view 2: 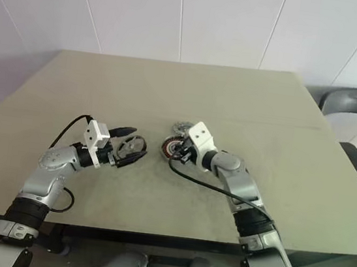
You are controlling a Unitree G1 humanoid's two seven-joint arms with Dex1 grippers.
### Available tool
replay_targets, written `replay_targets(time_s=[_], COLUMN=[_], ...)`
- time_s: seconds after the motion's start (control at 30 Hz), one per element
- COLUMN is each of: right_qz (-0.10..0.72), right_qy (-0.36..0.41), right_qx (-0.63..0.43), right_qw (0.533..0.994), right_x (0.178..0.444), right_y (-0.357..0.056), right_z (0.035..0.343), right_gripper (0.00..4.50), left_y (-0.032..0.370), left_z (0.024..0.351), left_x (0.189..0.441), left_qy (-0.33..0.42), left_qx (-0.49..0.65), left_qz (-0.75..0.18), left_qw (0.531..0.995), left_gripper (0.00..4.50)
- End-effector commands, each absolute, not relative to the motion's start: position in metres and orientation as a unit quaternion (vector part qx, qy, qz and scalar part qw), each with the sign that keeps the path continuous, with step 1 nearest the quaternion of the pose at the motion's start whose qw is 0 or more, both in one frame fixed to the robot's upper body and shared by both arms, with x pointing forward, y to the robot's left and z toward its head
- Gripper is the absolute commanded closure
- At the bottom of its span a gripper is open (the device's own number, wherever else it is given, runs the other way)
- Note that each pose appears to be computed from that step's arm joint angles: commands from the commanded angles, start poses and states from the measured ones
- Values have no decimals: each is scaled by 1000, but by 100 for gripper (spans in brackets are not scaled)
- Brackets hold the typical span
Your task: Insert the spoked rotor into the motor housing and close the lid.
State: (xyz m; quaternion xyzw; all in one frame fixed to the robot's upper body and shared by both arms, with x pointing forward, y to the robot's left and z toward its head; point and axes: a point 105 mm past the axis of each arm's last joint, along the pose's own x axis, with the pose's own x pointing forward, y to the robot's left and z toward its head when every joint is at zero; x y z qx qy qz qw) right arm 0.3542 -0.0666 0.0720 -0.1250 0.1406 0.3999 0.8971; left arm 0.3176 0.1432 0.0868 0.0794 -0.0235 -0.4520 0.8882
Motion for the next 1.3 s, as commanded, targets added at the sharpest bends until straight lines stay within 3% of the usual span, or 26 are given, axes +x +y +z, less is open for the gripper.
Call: replay_targets(time_s=[0.03,0.47,1.3], right_qz=[405,390,412], right_qy=[120,138,145], right_qx=[-122,-138,-118], right_qw=[898,900,892], right_x=[359,368,361], right_y=[-60,-57,-50], right_z=[87,78,75], right_gripper=[382,382,382], left_y=[142,137,141], left_z=[103,108,100], left_x=[318,317,317], left_qy=[-52,-54,-50], left_qx=[91,88,86], left_qz=[-449,-450,-447], left_qw=[887,887,889], left_gripper=[0,0,0])
